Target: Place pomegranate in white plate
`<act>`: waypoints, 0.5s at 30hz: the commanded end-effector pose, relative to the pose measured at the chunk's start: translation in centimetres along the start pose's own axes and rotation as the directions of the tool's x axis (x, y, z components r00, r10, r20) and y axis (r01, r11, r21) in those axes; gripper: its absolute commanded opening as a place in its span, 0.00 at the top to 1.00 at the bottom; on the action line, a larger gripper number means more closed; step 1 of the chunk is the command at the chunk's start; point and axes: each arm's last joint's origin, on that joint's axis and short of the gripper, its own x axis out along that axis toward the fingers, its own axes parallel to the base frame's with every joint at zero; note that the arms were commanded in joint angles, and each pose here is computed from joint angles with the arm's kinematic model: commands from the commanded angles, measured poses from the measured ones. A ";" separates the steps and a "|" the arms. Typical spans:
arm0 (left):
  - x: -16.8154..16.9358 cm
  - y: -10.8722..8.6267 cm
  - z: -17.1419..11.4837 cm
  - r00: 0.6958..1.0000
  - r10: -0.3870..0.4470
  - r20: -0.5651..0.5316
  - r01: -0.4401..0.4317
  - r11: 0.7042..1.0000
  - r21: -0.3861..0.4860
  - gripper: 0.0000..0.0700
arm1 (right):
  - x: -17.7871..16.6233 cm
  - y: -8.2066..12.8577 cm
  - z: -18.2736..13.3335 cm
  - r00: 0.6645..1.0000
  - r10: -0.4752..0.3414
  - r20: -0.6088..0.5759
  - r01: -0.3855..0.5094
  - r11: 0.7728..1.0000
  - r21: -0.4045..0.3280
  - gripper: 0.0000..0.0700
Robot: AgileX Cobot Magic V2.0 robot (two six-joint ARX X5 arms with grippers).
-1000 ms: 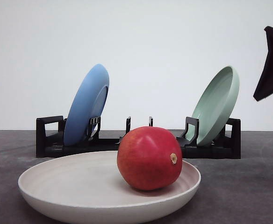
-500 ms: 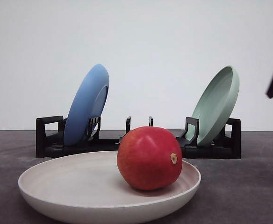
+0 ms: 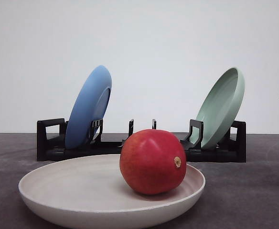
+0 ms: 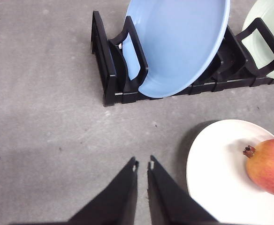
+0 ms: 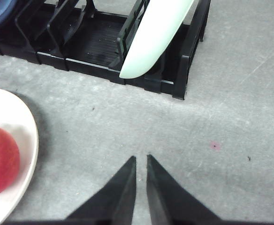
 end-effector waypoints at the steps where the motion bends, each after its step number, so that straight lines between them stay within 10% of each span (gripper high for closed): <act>1: 0.0 0.0 0.1 1.000 -0.001 0.032 -0.001 0.998 0.061 0.97 | -0.1 0.1 0.3 1.000 0.003 0.015 -0.003 1.000 -0.011 0.95; 7: 0.3 0.7 -2.7 0.974 0.028 0.224 -0.056 0.991 0.119 0.97 | -0.1 0.1 0.3 1.000 0.003 0.015 -0.003 1.000 -0.011 0.95; 15: 1.4 2.2 -8.6 0.868 0.234 0.438 -0.286 0.957 0.056 0.97 | -0.1 0.1 0.3 1.000 0.003 0.015 -0.003 1.000 -0.011 0.95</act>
